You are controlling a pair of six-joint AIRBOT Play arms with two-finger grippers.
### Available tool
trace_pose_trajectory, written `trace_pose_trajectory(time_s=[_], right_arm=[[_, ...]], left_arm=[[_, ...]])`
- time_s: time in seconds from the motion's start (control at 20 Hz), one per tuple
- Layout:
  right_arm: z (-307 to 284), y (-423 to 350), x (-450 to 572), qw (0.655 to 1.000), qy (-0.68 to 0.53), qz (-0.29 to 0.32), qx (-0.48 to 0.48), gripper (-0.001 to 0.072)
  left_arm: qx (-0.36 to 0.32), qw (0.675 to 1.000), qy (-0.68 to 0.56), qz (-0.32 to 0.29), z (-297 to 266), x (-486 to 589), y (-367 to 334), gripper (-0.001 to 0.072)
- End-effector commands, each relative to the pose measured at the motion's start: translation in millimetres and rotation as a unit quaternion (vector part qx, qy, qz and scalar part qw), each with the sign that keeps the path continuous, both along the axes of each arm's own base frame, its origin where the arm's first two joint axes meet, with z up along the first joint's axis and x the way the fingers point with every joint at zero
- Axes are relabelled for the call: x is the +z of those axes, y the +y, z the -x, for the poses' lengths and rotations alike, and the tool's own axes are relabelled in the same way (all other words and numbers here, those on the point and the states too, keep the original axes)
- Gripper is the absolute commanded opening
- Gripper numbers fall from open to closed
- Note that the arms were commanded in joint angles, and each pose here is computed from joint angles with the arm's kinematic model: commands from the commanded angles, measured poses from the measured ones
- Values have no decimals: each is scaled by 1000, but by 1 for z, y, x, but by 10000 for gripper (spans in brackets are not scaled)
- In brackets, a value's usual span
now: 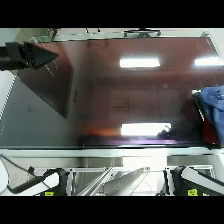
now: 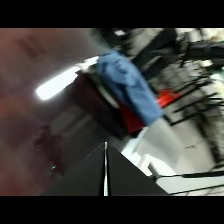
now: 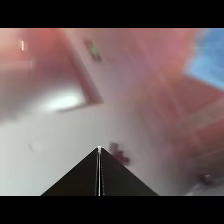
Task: Fold the shirts.
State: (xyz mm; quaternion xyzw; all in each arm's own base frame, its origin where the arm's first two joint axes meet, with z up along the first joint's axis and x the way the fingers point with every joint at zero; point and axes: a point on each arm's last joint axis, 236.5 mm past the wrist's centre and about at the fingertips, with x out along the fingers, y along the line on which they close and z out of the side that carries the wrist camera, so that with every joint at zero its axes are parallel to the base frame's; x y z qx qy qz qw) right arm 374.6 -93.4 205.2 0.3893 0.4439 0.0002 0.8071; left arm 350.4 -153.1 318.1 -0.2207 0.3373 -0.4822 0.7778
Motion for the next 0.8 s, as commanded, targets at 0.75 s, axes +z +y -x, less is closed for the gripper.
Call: trace_pose_trajectory(time_s=[0.75], right_arm=[[157,214,-178,968,34,44,245,16]], left_arm=[[44,975,209,-55,146,-254,-38,19]])
